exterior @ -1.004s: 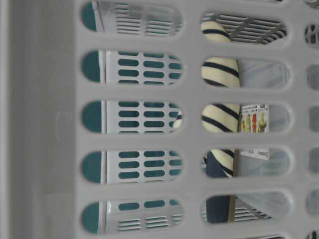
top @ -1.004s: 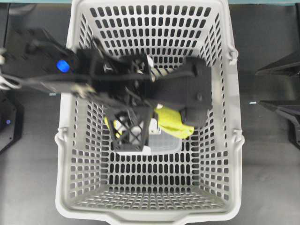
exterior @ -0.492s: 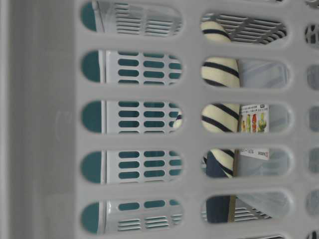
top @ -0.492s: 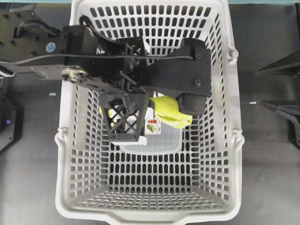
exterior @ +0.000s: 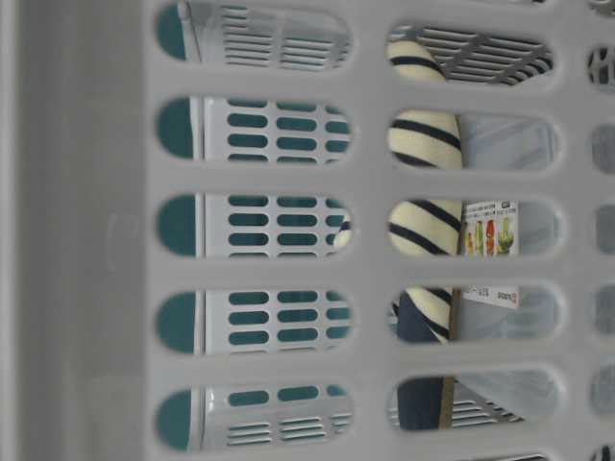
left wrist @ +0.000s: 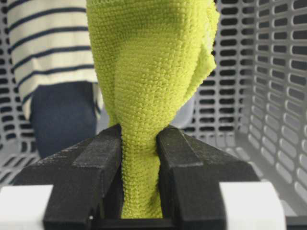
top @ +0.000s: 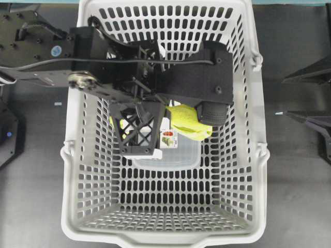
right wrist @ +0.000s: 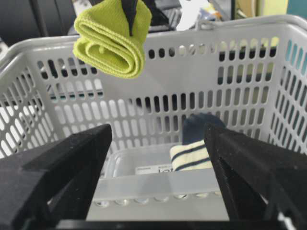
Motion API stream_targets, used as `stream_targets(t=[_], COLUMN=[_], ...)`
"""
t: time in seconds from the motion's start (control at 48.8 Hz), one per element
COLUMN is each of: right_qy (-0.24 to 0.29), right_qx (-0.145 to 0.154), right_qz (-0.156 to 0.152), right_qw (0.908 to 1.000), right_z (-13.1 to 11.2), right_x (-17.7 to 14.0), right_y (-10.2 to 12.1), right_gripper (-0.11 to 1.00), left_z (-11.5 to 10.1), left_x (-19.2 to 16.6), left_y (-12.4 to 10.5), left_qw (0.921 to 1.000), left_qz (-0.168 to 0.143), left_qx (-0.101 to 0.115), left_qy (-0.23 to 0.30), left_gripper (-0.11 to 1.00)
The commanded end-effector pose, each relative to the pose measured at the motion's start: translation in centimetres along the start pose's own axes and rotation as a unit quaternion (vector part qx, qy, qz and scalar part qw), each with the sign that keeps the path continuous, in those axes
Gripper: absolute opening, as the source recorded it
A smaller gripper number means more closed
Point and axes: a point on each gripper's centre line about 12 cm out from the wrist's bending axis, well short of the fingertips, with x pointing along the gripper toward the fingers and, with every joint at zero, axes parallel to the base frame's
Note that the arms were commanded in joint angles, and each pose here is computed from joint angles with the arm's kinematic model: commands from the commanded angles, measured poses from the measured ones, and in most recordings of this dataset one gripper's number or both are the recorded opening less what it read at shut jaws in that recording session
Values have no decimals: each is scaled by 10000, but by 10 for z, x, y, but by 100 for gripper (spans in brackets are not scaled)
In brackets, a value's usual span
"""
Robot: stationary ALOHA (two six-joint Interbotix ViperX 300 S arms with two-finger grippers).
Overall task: Pick up the yellow cloth from the shopping basket with the left arm.
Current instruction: 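Hold the cloth raised above the basket with the left gripper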
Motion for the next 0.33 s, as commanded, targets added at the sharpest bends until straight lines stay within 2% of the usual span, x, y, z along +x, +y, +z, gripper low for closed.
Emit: stream_targets(t=[0.0,0.164,0.307], right_qy=[-61,-70,-77], right_qx=[23,31,16], right_qz=[4,-4,-3], right_qw=[10000,10000,10000], right_z=[3,3,4], right_x=[1,0,0], right_y=[0,0,0], right_gripper=[75,74,75], left_z=[-1,-15,-29], left_x=[-37,-48,-48], left_y=[-1,1,1], left_qw=[9987,9952,9932], left_qz=[-17,-34,-59], left_qx=[14,-37,-61], left_qy=[-507,-972,-1163], left_gripper=[15,15,15])
